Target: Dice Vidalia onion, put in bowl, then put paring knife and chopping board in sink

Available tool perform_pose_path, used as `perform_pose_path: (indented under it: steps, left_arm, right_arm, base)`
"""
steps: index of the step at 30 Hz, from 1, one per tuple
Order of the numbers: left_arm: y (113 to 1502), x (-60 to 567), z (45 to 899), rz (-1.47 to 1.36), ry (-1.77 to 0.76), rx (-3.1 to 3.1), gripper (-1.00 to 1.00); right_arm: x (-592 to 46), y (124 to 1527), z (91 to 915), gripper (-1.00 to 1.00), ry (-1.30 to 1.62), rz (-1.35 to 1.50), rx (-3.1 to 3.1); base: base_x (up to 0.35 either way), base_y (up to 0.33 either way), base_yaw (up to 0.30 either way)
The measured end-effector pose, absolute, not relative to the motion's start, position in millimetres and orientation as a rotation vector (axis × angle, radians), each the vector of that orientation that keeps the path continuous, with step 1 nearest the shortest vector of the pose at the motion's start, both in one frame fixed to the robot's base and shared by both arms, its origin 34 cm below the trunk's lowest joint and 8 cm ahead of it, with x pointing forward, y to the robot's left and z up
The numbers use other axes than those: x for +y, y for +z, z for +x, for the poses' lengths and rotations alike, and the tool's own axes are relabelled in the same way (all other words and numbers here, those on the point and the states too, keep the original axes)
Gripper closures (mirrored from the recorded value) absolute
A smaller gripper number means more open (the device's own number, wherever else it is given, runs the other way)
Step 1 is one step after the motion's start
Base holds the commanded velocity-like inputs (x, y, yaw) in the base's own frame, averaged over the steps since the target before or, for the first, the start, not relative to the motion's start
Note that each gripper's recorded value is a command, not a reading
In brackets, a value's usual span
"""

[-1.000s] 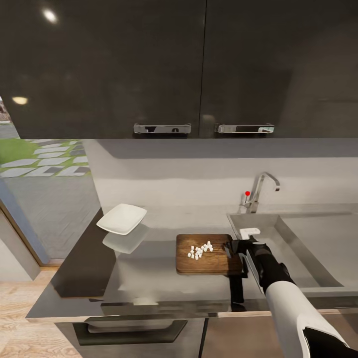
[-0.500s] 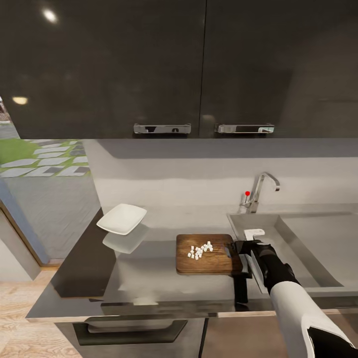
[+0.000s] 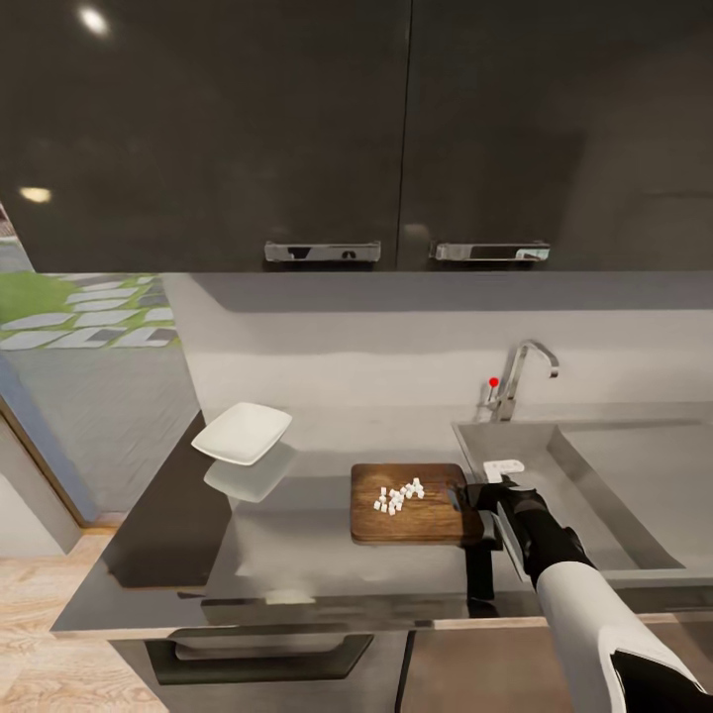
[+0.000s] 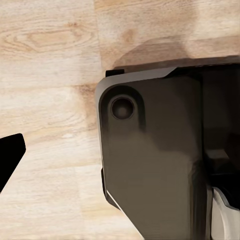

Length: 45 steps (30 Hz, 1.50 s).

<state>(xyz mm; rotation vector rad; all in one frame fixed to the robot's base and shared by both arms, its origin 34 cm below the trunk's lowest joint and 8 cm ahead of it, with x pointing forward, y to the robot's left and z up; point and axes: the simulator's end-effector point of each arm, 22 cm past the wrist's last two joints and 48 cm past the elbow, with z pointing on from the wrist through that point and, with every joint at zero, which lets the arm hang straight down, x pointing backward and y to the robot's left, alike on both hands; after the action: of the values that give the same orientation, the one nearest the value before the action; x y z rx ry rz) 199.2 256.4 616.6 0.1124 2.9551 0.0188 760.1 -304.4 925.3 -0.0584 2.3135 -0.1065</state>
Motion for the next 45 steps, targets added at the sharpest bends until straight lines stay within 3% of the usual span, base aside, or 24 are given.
perform_pose_path:
  steps: [39, 40, 45]
  left_arm:
    - [615, 257, 189, 0.114, 0.018, 2.981, -1.00]
    - [615, 257, 189, 0.114, 0.018, 2.981, -1.00]
    - [615, 257, 189, 0.114, 0.018, 2.981, -1.00]
  right_arm:
    - [-299, 903, 754, -1.00, -0.086, -0.054, 2.351]
    - [-299, 903, 754, 1.00, -0.086, -0.055, 2.350]
    - [-296, 902, 754, 1.00, -0.072, -0.051, 2.350]
  base:
    - [0.000, 0.000, 0.000]
    - [0.000, 0.000, 0.000]
    - [0.000, 0.000, 0.000]
